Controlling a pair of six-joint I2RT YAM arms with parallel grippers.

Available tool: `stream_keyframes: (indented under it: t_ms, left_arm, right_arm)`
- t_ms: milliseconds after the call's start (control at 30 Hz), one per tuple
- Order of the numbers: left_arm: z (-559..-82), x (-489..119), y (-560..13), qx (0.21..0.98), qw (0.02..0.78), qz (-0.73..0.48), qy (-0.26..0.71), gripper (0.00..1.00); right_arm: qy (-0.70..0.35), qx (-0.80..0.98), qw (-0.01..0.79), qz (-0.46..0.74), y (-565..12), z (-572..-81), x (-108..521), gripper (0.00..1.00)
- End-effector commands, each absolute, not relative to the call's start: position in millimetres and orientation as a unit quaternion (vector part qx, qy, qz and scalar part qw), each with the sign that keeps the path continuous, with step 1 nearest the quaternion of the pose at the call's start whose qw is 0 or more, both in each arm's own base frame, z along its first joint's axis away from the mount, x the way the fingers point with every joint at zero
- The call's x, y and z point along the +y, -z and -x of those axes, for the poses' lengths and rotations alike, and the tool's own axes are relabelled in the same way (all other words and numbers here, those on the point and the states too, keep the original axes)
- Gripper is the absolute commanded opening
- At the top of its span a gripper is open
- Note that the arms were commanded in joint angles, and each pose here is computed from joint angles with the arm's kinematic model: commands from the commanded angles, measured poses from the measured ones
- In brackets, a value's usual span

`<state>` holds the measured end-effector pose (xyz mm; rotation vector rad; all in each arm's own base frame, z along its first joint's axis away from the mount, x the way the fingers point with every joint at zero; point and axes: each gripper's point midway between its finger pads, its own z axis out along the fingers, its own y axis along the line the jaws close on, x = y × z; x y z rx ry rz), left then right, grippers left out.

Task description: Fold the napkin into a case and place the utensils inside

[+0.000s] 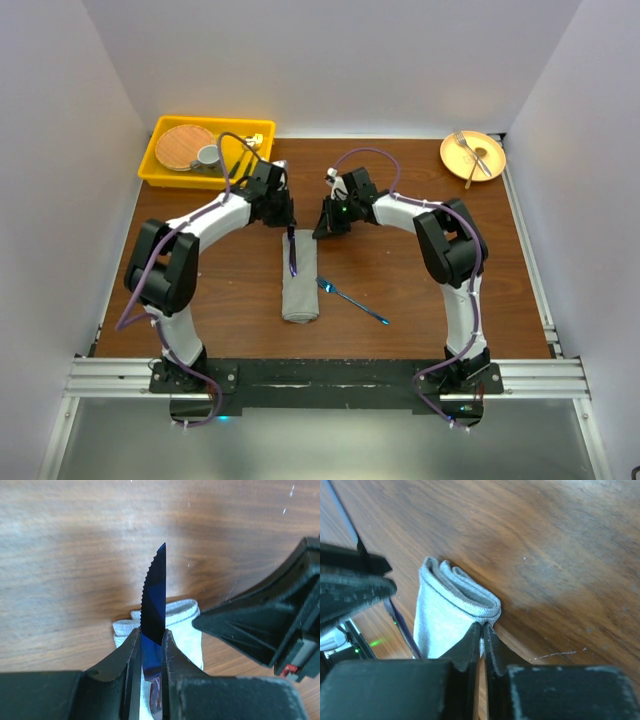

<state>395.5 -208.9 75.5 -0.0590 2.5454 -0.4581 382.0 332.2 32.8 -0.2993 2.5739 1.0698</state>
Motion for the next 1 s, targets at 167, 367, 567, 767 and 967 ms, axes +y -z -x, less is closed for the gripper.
stream_keyframes:
  t_ms: [167, 367, 567, 767, 967]
  left_arm:
    - [-377, -217, -76, 0.945, 0.271, 0.006, 0.182, 0.0]
    - [-365, -215, -73, 0.949, 0.256, 0.008, 0.185, 0.0]
    - [-355, -218, -73, 0.949, 0.246, 0.016, 0.195, 0.0]
    - [-351, -220, -78, 0.949, 0.243, 0.02, 0.2, 0.0]
    - [-340, -221, -73, 0.952, 0.231, 0.024, 0.198, 0.0]
  right_arm:
    - [-0.388, 0.9, 0.174, 0.094, -36, -382, 335, 0.0]
    - [-0.38, 0.903, 0.182, 0.083, -36, -385, 333, 0.0]
    - [-0.374, 0.904, 0.191, 0.076, -37, -389, 332, 0.0]
    - [-0.371, 0.905, 0.194, 0.073, -38, -390, 331, 0.0]
    - [-0.369, 0.905, 0.197, 0.073, -40, -390, 333, 0.0]
